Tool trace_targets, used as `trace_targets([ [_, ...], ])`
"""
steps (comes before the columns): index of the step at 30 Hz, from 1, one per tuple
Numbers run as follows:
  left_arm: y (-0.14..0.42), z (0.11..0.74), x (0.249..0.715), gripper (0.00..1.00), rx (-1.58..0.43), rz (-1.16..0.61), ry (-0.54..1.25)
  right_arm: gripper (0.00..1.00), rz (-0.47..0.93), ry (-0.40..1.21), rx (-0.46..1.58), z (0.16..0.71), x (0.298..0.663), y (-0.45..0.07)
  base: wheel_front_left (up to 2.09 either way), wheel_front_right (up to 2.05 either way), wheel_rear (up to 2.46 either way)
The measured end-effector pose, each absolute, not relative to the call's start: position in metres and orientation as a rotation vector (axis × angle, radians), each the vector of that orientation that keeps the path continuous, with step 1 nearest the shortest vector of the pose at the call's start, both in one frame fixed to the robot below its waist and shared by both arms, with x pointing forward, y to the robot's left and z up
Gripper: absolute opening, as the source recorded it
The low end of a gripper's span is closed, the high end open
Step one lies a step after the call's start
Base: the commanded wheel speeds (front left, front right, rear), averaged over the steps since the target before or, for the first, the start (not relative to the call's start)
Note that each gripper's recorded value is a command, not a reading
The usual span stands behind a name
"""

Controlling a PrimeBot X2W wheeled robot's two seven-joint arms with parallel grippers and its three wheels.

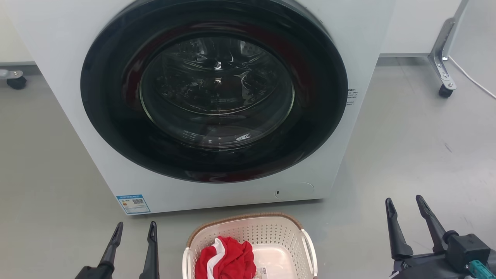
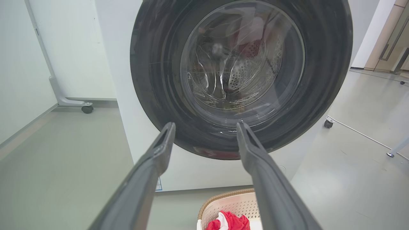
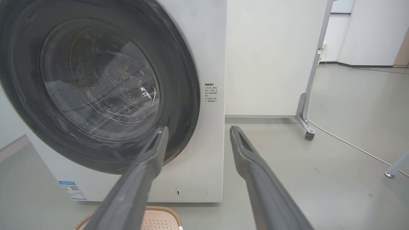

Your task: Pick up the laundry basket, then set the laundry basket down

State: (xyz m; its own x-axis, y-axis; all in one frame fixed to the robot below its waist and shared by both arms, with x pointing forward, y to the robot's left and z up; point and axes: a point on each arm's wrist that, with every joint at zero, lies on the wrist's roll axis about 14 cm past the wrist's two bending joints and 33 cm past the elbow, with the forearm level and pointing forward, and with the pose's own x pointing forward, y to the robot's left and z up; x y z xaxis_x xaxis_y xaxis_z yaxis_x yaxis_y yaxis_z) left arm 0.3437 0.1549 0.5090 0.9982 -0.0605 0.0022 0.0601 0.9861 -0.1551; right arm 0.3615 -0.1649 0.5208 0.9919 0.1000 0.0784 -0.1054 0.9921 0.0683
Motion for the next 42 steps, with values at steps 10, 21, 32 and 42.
trace_targets([
  [10,0.153,0.497,0.340,0.00,-0.162,-0.055,0.045,0.00,0.099,-0.016,0.080,0.503,0.355,-0.160,0.00,0.00,0.00],
  [21,0.161,0.487,0.341,0.00,-0.264,-0.026,0.093,0.00,0.052,0.038,0.202,0.494,0.356,-0.171,0.00,0.00,0.00],
  [32,0.167,0.477,0.343,0.00,-0.429,0.002,0.145,0.00,0.015,0.077,0.366,0.490,0.361,-0.178,0.00,0.00,0.00],
  [42,0.171,0.472,0.346,0.00,-0.565,0.021,0.169,0.00,-0.015,0.115,0.512,0.483,0.363,-0.183,0.00,0.00,0.00],
])
